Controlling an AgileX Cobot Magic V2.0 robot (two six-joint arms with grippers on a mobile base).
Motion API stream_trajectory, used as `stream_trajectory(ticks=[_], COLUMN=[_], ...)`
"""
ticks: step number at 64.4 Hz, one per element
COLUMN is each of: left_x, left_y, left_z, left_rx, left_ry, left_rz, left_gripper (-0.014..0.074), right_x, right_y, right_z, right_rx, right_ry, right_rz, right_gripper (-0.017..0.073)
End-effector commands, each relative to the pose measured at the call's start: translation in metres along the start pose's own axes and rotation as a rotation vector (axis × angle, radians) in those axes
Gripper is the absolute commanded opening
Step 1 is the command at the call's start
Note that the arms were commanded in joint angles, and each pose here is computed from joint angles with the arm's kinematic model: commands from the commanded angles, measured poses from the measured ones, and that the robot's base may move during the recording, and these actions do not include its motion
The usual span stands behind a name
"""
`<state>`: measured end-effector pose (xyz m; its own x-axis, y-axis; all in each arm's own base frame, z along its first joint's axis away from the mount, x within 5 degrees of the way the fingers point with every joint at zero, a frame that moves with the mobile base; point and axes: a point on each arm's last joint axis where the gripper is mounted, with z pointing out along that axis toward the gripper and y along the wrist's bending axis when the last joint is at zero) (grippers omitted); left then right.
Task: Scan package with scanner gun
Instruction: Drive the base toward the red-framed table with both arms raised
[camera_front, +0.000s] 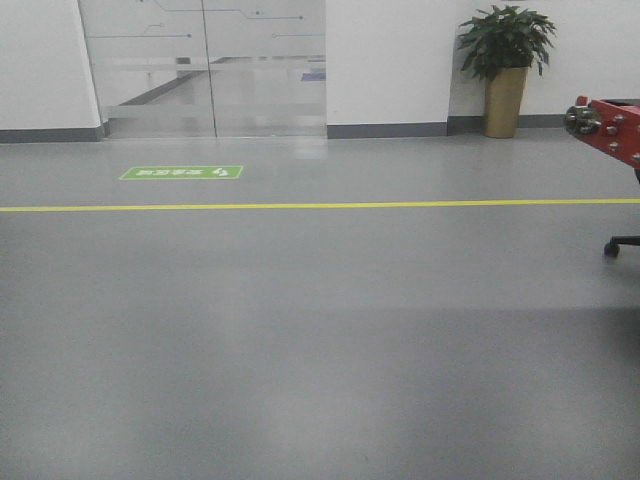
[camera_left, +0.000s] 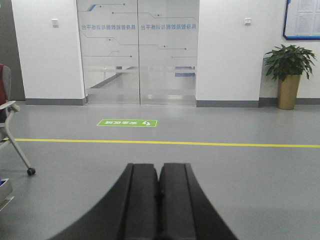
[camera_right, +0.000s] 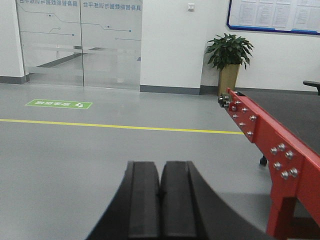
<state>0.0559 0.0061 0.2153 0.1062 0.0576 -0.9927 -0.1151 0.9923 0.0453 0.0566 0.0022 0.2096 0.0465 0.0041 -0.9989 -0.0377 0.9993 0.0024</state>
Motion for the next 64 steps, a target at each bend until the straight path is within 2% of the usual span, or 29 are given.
stream_trajectory(ticks=[1,64], left_x=[-0.0019,-0.0019], left_y=[0.0001,0.0001], left_z=[-0.0003,-0.0003], left_rx=[-0.002,-0.002], left_ry=[-0.018,-0.018], left_rz=[-0.013,-0.013], left_gripper=[-0.0111,-0.0111], right_x=[-0.0024,-0.0024], right_y=[-0.0004,-0.0004], right_z=[-0.0003,-0.0003], right_rx=[0.005,0.005], right_ry=[-0.027,-0.027], right_rz=[-0.006,-0.006], right_gripper=[-0.0162,-0.0162])
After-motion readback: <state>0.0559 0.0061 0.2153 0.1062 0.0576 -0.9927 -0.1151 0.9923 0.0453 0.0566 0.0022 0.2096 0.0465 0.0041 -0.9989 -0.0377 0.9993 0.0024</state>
